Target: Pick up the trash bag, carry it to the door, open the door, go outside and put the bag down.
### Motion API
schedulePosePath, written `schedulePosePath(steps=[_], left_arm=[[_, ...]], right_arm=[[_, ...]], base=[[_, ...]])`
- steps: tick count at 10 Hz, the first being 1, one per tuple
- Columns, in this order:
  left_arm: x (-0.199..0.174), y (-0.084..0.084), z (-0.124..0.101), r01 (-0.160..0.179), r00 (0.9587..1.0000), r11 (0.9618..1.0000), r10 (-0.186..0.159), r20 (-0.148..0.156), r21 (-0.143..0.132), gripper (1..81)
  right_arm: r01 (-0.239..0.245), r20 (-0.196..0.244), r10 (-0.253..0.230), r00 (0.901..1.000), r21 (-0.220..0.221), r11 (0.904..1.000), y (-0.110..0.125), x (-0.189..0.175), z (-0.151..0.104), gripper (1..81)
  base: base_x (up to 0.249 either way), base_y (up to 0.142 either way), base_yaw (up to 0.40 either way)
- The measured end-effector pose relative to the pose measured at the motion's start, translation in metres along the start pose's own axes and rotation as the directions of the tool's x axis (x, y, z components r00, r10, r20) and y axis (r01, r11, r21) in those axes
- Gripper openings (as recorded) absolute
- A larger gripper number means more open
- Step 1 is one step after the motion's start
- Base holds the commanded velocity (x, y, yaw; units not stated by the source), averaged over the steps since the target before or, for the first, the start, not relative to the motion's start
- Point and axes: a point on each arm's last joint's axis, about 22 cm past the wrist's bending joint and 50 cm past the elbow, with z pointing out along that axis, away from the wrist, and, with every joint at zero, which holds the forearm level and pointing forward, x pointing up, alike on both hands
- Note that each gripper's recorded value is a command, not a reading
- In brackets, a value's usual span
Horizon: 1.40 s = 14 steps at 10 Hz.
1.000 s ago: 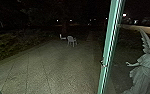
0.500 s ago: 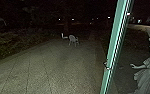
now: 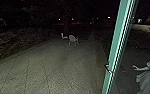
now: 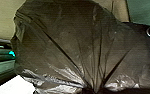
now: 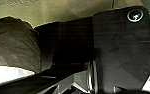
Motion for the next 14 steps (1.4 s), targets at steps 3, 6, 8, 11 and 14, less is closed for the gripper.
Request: schedulePosePath(steps=[3,6,8,11,14], left_arm=[[0.0062,0.0001,-0.0002,-0.006,1.0,1.0,0.006,-0.007,0.0,1.0],[0.0079,-0.0006,-0.0004,-0.013,0.9999,0.9999,0.013,-0.01,0.001,1.0],[0.0075,-0.0002,-0.0003,-0.013,0.9999,0.9999,0.013,-0.009,0.001,1.0],[0.0091,-0.0006,-0.0004,-0.014,0.9998,0.9999,0.014,-0.011,0.001,1.0],[0.0061,-0.0002,-0.0004,-0.014,0.9999,0.9999,0.014,-0.01,0.001,1.0]], right_arm=[[0.001,0.0,-0.001,1.0,0.001,1.0,-0.0009,0.0003,0.0003,81.1],[0.002,0.003,-0.002,1.0,0.0,1.0,0.0001,0.0002,0.0001,81.1],[0.002,0.005,-0.002,1.0,-0.001,1.0,-0.0001,-0.0004,0.0002,81.1],[0.002,0.005,-0.002,1.0,-0.001,1.0,-0.0001,-0.0006,0.0001,81.1],[0.003,0.005,-0.003,1.0,-0.001,1.0,0.0003,-0.0012,0.0,81.1]], base=[[0.137,0.0,0.0],[0.141,0.0,0.0],[0.141,0.0,0.0],[0.142,0.0,0.0],[0.142,0.0,0.0]])
